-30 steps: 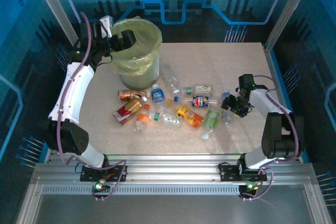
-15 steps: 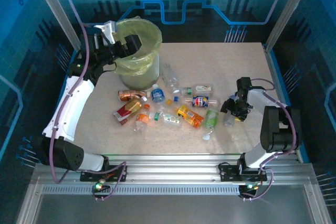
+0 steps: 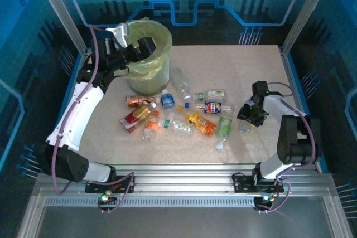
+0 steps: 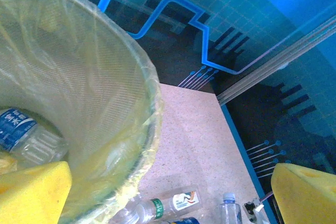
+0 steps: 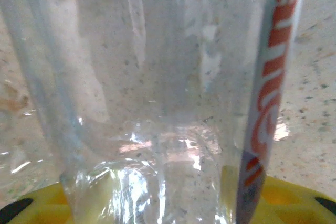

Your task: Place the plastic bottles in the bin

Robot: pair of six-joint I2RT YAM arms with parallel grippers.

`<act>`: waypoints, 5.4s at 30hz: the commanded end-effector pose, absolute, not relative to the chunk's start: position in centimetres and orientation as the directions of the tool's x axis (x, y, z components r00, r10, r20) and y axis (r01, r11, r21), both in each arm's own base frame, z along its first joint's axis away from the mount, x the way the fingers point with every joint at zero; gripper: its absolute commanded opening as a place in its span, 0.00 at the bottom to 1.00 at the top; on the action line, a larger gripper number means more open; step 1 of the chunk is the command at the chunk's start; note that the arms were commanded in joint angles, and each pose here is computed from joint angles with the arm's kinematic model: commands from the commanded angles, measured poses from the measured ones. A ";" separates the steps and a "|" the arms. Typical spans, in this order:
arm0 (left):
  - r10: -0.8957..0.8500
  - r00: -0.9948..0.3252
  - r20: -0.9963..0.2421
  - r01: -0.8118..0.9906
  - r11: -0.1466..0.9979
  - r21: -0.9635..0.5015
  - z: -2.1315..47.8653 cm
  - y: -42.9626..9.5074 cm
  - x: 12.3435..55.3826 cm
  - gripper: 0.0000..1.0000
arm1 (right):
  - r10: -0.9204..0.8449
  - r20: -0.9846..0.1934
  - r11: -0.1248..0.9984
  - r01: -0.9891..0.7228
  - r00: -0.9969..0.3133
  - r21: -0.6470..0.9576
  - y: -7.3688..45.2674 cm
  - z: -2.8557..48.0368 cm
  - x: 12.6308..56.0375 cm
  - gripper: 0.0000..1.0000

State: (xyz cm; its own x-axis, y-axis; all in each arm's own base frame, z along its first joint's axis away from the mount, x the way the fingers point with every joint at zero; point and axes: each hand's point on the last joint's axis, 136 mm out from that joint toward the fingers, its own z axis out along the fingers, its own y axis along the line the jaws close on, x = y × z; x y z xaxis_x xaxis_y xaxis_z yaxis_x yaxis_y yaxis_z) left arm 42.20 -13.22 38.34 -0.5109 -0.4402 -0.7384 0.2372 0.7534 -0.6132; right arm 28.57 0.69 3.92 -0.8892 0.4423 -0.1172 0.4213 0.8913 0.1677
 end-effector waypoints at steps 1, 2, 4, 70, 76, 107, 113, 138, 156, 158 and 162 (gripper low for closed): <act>-0.440 -0.501 -0.745 0.301 0.719 -0.627 39.7 -14.6 41.4 0.99 | 0.423 -0.206 0.902 0.389 -0.883 0.186 0.7 6.6 28.7 0.49; -0.438 -0.502 -0.745 0.308 0.715 -0.628 39.8 -14.9 41.4 0.99 | 0.409 -0.240 0.908 0.366 -0.880 0.206 1.1 7.6 29.0 0.48; -0.430 -0.502 -0.751 0.329 0.708 -0.625 40.0 -15.7 41.1 0.99 | 0.377 -0.315 0.918 0.308 -0.871 0.248 2.1 9.6 29.6 0.47; -0.154 -0.589 -0.793 0.669 0.457 -0.586 40.2 -28.0 37.0 0.30 | -0.070 -0.849 0.692 -0.639 -0.524 0.337 23.5 31.1 27.7 1.00; -0.220 -0.496 -0.840 0.619 0.589 -0.519 43.1 -22.9 39.8 0.27 | -0.043 -0.859 0.754 -0.581 -0.511 0.308 20.7 31.6 26.2 1.00; 0.005 -0.539 -0.842 0.191 0.975 -0.117 35.8 -6.3 53.8 0.25 | 0.094 -0.832 0.966 -0.152 -0.547 0.210 11.9 29.5 27.8 1.00; 0.068 -0.631 -0.773 0.179 0.982 -0.059 31.0 -5.6 54.7 0.27 | 0.125 -0.805 0.970 -0.099 -0.580 0.222 11.1 28.7 28.0 0.99; 0.121 -0.799 -0.589 0.174 0.984 -0.034 19.2 -5.2 56.6 0.53 | 0.141 -0.777 0.973 -0.058 -0.613 0.222 10.2 27.4 28.3 1.00; 0.063 -0.742 -0.667 0.139 0.989 -0.060 24.5 -5.4 56.0 0.89 | 0.145 -0.769 0.976 -0.036 -0.622 0.214 9.9 27.0 28.3 1.00; 0.053 -0.728 -0.684 0.134 0.989 -0.067 25.8 -5.6 55.6 0.90 | 0.148 -0.766 0.977 -0.026 -0.626 0.210 9.7 26.9 28.3 1.00; 0.036 -0.697 -0.716 0.133 0.988 -0.080 28.5 -6.1 54.6 0.96 | 0.150 -0.751 0.979 -0.012 -0.643 0.205 9.6 26.4 28.3 1.00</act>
